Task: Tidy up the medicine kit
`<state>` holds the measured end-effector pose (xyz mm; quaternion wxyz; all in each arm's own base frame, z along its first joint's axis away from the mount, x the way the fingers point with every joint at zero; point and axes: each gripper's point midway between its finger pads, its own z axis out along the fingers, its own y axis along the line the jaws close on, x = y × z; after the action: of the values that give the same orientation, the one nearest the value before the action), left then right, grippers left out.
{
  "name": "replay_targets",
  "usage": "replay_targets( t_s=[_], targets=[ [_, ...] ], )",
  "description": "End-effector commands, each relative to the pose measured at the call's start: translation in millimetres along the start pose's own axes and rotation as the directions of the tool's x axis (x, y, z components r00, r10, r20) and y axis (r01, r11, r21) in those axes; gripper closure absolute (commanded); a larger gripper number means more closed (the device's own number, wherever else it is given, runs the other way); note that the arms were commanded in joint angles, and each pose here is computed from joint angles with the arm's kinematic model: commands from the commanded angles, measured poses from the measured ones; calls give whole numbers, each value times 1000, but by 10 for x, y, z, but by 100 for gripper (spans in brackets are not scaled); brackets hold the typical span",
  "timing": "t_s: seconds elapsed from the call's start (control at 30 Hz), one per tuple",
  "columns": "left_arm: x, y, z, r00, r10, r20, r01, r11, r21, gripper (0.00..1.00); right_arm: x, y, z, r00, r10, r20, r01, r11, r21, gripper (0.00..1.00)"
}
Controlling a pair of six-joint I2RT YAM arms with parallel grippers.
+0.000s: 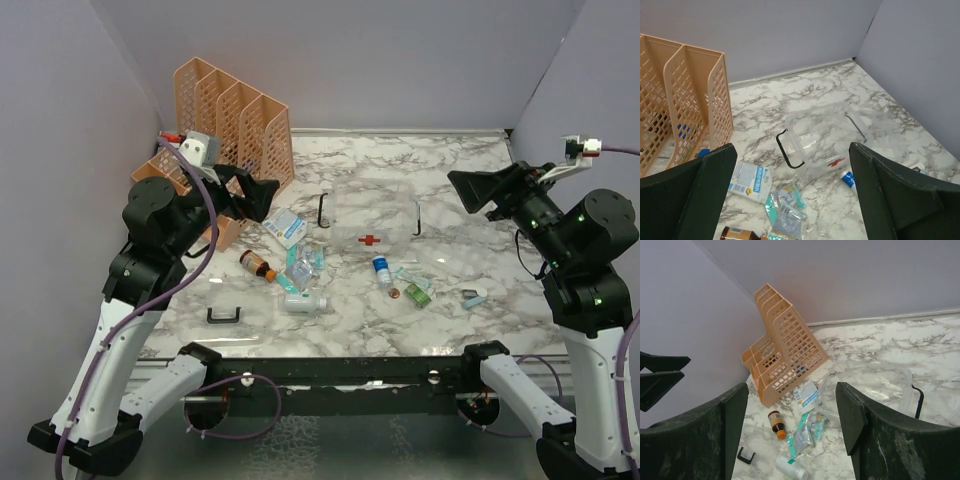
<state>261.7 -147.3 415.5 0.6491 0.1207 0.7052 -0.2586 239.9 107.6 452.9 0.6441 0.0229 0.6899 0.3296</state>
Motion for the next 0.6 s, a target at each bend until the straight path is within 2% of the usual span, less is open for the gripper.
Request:
replay_targets(
  t_s=[0.0,0.17,0.3,0.47,0.57],
  targets=[
    [-115,-219,-58,998,-3,56,-4,994,108,1,-12,120,-53,1000,8,8,-7,998,-62,28],
    [-71,-555,-71,998,-44,39,31,958,286,1,42,144,-74,1000,8,-6,-9,997,-83,28],
    [225,-815,-45,999,-30,-36,43,898,437,1,134,156,-54,1000,5,-31,-9,993,-114,28],
    [876,-858,57,969,-105,-224,194,884,426,4,400,169,-24,994,10,-108,-29,983,-181,28],
    [1304,-751,84,924,-183,-337,296,899,324,7,586,169,-12,986,26,-162,-61,974,-219,28]
  ],
)
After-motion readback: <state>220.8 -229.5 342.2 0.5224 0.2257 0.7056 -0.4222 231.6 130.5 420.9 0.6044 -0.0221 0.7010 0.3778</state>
